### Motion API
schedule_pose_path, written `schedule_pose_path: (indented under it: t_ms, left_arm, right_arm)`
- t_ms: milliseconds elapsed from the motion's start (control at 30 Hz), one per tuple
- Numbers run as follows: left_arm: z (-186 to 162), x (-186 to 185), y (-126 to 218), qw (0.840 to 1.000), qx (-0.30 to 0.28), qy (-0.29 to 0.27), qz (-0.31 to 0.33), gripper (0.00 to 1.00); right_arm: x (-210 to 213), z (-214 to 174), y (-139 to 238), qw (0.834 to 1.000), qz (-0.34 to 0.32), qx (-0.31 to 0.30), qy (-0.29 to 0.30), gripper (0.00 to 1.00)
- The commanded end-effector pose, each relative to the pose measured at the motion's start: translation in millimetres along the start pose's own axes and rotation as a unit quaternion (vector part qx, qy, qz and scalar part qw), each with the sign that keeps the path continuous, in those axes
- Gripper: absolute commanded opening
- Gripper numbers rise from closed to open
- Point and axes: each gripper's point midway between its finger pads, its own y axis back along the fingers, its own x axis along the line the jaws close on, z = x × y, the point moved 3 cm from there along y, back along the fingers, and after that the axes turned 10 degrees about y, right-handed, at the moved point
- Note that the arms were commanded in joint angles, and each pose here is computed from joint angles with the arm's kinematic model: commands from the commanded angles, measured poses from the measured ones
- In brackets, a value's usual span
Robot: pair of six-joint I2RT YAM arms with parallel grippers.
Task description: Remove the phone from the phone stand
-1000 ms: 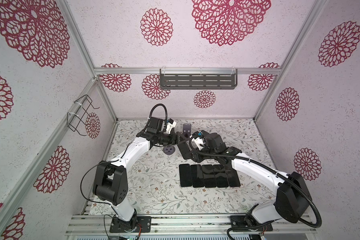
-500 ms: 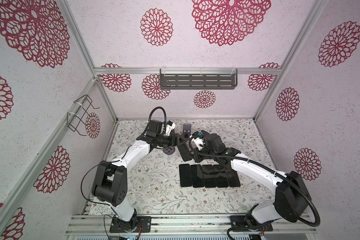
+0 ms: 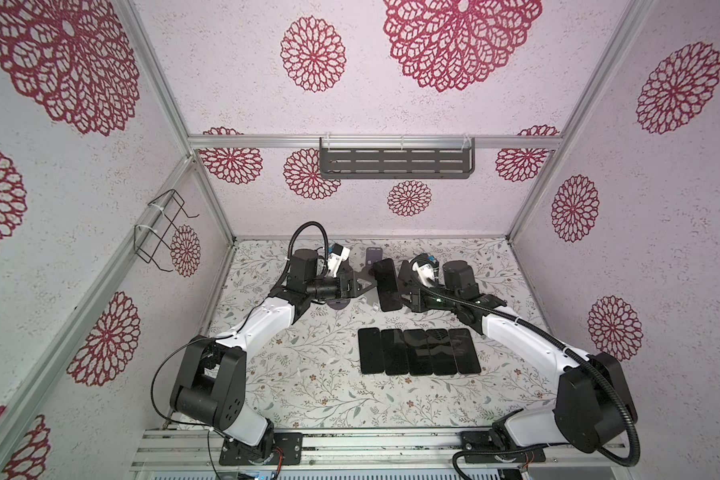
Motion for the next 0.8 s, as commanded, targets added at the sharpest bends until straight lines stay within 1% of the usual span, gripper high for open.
schedule_pose_path:
  t_ms: [0, 100, 133, 233, 267, 367, 433, 567, 633, 700, 767]
  left_arm:
    - [1, -14, 3, 0.999, -0.015, -0.022, -0.043, 0.98]
    - [-1, -15, 3, 0.998, -0.023, -0.024, -0.059, 0.9]
    - [-1, -14, 3, 0.997, -0.026, -0.023, -0.063, 0.85]
    - [-2, -20, 1, 0.995, -0.036, -0.027, -0.09, 0.64]
    - [-2, -25, 0, 0.993, -0.042, -0.03, -0.106, 0.61]
    - [-1, -37, -4, 0.988, -0.045, -0.034, -0.146, 0.6]
    - [-1, -41, -7, 0.986, -0.041, -0.034, -0.157, 0.6]
    - [-1, -38, -13, 0.987, -0.036, -0.03, -0.153, 0.59]
    - [-1, -40, -13, 0.986, -0.038, -0.031, -0.162, 0.55]
    - [-1, -43, -15, 0.985, -0.037, -0.032, -0.166, 0.48]
    - [-3, -46, -16, 0.984, -0.035, -0.035, -0.17, 0.43]
  right_arm:
    - [27, 36, 30, 0.994, 0.08, -0.066, 0.019, 0.0]
    - [28, 38, 40, 0.991, 0.113, -0.072, 0.011, 0.0]
    - [30, 38, 41, 0.989, 0.127, -0.075, 0.01, 0.0]
    - [39, 40, 41, 0.981, 0.168, -0.093, 0.015, 0.0]
    - [43, 42, 41, 0.976, 0.19, -0.102, 0.013, 0.0]
    - [50, 47, 41, 0.964, 0.238, -0.12, 0.005, 0.0]
    - [52, 48, 37, 0.962, 0.248, -0.116, 0.003, 0.0]
    - [57, 48, 33, 0.96, 0.255, -0.114, 0.014, 0.0]
    - [53, 46, 29, 0.961, 0.254, -0.107, 0.009, 0.0]
    - [53, 45, 26, 0.961, 0.258, -0.101, 0.006, 0.0]
    - [53, 43, 22, 0.96, 0.263, -0.096, 0.006, 0.0]
